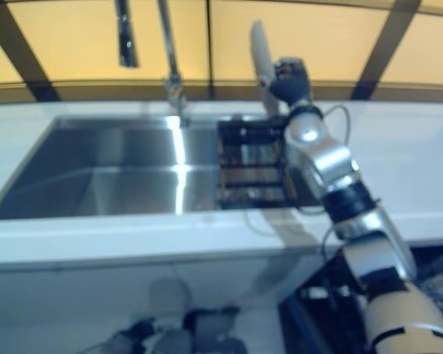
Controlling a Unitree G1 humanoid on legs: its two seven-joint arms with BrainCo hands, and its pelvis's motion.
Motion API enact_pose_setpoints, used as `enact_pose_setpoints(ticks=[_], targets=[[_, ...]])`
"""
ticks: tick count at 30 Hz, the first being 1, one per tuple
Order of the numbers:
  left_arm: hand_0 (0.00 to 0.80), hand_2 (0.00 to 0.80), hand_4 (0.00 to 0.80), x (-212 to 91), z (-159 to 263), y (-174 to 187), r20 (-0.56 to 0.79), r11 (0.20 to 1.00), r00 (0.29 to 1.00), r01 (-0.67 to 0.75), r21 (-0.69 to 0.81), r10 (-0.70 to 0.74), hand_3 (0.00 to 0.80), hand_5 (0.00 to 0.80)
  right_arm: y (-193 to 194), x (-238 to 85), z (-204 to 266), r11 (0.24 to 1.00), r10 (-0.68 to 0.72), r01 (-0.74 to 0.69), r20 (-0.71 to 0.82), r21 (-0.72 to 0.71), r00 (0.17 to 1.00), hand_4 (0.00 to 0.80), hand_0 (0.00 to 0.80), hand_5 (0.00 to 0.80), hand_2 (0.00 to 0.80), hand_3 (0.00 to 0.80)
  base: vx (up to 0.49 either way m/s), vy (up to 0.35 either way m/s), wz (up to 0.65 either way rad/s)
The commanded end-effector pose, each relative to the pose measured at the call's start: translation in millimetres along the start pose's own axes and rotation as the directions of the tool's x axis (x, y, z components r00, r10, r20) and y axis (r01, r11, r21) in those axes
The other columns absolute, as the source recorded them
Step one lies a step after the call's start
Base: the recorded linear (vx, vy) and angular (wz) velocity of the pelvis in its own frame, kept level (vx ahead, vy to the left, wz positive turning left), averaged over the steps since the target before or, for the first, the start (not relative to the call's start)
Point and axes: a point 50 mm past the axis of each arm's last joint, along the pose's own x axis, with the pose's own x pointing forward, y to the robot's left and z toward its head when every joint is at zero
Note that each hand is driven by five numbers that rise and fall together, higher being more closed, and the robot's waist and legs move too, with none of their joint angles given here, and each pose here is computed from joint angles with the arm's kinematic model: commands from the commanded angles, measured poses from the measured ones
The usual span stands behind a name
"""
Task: Take plates into dishwasher
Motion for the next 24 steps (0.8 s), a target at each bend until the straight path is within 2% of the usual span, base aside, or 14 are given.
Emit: enact_pose_setpoints(ticks=[1, 9, 15, 21, 24], targets=[[0.000, 0.000, 0.000, -7, -38, -8, -0.110, 0.995, 0.993, 0.045, 0.095, -0.034, 0.000, 0.000, -18, -3, 44, 0.998, -0.038, 0.027, 0.189, 0.062, 0.981, 0.800, 0.800, 0.800, 0.800, 0.800, 0.075, 0.027, -0.13], [0.000, 0.000, 0.000, -10, -50, -1, -0.133, 0.999, 0.991, 0.005, 0.051, 0.002, 0.000, 0.000, -51, -19, 44, 0.999, -0.028, 0.032, 0.258, -0.013, 0.966, 0.800, 0.800, 0.800, 0.800, 0.800, 0.107, 0.034, -0.17], [0.000, 0.000, 0.000, -11, -51, 13, -0.121, 0.998, 0.992, -0.043, 0.041, 0.047, 0.000, 0.000, -94, -43, 32, 0.990, -0.070, 0.104, 0.302, -0.098, 0.951, 0.800, 0.800, 0.800, 0.800, 0.800, 0.117, 0.015, -0.20], [0.000, 0.000, 0.000, -7, -30, 29, -0.035, 0.994, 0.993, -0.108, 0.010, 0.108, 0.000, 0.000, -134, -73, 21, 0.964, -0.170, 0.228, 0.347, -0.136, 0.923, 0.800, 0.800, 0.800, 0.800, 0.800, -0.005, -0.006, -0.39], [0.000, 0.000, 0.000, -4, -5, 41, 0.031, 0.991, 0.990, -0.137, -0.006, 0.137, 0.000, 0.000, -151, -85, 18, 0.947, -0.225, 0.291, 0.366, -0.135, 0.903, 0.800, 0.800, 0.800, 0.800, 0.800, -0.138, -0.023, -0.45]])
